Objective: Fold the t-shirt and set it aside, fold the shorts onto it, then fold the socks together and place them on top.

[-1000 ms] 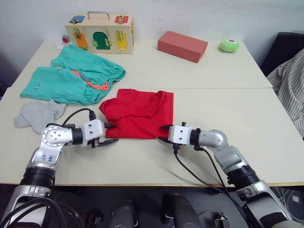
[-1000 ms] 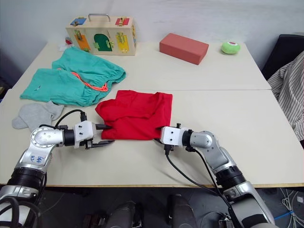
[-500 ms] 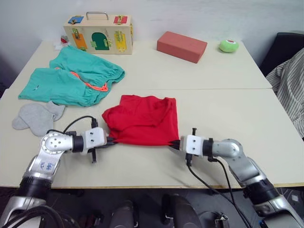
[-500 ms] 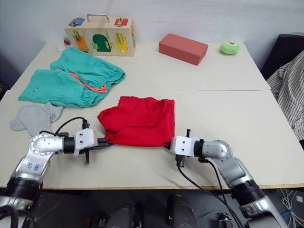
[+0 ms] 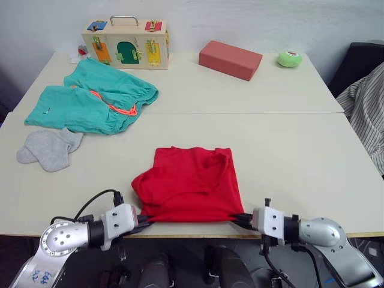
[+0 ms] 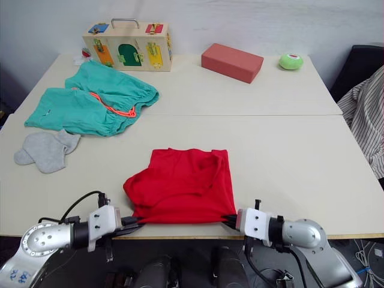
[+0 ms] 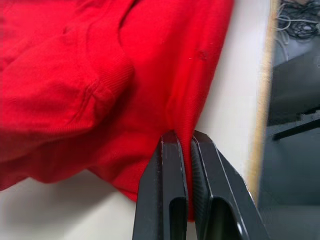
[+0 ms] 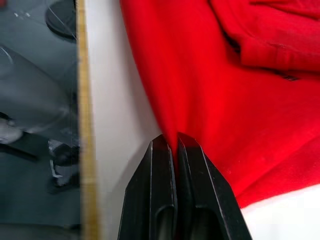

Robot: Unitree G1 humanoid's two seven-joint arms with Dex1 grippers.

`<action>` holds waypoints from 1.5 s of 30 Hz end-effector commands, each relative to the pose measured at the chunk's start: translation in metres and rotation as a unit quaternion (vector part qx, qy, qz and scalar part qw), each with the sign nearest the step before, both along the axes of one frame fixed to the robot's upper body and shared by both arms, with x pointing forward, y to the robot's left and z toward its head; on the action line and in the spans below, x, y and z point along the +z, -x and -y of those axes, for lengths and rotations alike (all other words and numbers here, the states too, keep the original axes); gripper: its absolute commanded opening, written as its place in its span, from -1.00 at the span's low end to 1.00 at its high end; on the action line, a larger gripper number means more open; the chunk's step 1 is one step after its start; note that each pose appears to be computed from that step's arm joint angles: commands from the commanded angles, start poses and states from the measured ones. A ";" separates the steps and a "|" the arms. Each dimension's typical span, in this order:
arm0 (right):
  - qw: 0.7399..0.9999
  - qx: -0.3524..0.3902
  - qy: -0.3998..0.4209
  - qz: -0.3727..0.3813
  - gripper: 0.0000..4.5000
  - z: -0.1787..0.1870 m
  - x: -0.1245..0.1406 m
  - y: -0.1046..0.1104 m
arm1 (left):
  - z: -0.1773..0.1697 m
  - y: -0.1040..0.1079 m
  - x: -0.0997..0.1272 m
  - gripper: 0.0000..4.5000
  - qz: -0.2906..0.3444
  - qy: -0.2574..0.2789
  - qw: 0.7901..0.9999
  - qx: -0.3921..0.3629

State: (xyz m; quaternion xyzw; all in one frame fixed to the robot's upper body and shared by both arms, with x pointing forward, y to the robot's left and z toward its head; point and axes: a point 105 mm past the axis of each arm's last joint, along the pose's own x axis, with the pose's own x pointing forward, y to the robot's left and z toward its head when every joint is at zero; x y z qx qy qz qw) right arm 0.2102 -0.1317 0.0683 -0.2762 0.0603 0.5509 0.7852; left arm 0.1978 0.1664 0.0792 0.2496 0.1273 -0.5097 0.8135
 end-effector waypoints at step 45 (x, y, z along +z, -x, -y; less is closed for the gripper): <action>0.997 0.076 -0.020 -0.016 -1.00 -0.032 0.025 -0.057 | -0.014 -0.047 0.025 -1.00 -0.043 0.076 0.993 -0.078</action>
